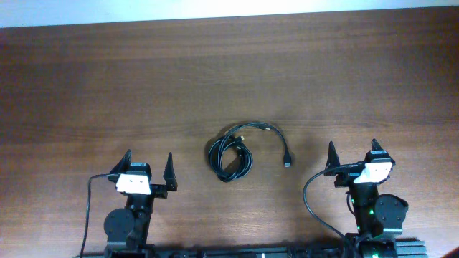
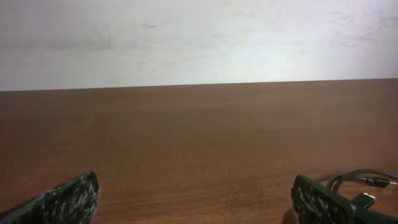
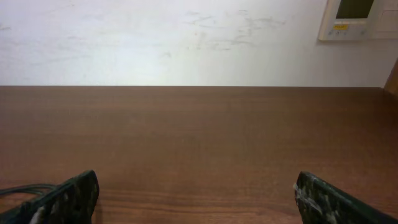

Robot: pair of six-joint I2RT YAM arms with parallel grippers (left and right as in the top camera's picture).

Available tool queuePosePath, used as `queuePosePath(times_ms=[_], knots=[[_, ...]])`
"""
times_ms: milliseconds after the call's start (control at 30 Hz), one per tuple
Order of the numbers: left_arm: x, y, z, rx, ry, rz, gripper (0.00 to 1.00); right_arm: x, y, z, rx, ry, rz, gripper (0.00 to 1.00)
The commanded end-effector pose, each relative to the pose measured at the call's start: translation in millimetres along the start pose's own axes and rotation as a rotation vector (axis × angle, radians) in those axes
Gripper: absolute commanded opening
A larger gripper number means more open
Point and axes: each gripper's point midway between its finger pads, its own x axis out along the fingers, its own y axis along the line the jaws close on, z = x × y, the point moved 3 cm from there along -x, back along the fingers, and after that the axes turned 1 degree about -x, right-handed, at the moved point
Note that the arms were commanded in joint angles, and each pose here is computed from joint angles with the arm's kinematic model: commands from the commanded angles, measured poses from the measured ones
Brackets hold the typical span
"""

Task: Untangle cables

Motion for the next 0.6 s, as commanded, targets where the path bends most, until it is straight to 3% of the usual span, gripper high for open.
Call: queuePosePath(times_ms=[0,567], knots=[[-3,-2,15,0.017,-0.032,-0.012,0.99,0,-1,-3,0.001,0.004,-0.002,0.99],[-38,-8,74,0.008,0.013,-0.034,0.99,0,-1,-3,0.001,0.004,-0.002,0.99]])
